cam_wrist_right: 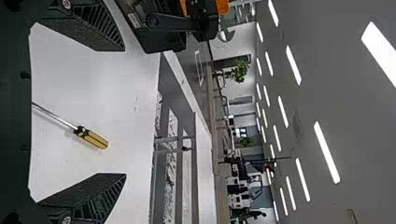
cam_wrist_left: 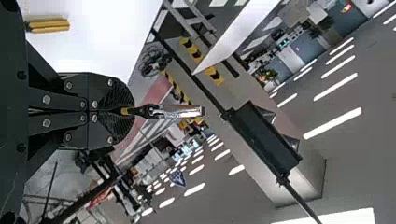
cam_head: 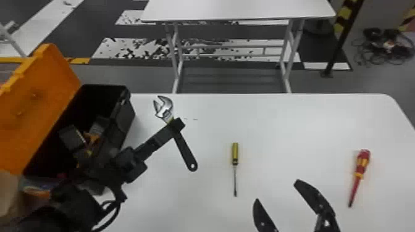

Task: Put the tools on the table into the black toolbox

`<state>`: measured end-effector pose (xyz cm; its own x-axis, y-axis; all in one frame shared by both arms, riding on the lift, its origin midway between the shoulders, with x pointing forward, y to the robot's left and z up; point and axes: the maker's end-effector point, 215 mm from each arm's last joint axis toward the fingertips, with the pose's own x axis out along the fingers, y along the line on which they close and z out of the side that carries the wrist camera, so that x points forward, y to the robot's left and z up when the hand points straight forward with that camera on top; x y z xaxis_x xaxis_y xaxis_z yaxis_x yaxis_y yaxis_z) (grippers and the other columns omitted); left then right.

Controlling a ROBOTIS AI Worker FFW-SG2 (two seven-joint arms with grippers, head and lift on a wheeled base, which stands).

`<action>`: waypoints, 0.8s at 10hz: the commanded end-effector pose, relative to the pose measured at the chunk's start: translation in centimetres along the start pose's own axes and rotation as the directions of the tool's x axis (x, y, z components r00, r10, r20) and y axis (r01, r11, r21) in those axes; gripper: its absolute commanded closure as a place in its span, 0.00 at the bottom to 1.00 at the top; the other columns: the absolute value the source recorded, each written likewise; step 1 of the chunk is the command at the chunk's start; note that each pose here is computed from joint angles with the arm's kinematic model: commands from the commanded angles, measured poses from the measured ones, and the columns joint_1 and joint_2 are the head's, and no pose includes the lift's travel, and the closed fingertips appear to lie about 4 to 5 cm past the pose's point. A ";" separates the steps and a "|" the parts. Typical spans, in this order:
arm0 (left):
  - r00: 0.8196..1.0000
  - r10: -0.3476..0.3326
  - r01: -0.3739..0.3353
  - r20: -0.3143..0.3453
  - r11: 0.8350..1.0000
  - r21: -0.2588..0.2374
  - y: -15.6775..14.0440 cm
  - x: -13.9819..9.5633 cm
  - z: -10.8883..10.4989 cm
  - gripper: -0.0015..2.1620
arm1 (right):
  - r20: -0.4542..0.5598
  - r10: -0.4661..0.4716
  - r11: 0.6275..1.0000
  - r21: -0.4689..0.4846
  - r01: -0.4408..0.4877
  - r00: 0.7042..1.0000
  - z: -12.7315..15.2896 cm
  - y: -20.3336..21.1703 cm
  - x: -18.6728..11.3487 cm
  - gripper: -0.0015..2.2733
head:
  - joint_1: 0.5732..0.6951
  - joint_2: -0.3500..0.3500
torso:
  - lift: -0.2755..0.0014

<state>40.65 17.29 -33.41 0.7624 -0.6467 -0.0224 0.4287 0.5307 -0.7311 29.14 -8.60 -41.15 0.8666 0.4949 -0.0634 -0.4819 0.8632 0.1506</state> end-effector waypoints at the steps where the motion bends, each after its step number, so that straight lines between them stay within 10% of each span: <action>1: 0.998 0.059 -0.061 0.022 0.994 0.092 1.0 -1.1 2.8 0.99 | 0.009 -0.004 1.000 -0.004 0.004 1.000 0.0 -0.2 -0.2 0.02 | 1.00 0.69 | 0.72; 4: 0.980 0.192 -0.198 0.050 0.951 0.235 4.2 -2.4 6.4 0.99 | 0.014 -0.016 1.000 -0.011 0.016 1.000 0.0 -0.8 -0.6 0.02 | 1.00 0.78 | 0.72; 8: 0.934 0.333 -0.357 0.130 0.851 0.384 8.0 -5.6 13.0 0.99 | 0.015 -0.029 1.000 -0.008 0.029 0.999 -0.1 -1.5 -0.9 0.02 | 1.00 0.92 | 0.72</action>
<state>45.88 31.33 -30.61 0.9118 -0.3723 -0.1732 0.2891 0.8816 -0.3730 29.05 -10.24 -41.32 0.8811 0.4700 -0.0528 -0.4595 0.8771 0.1398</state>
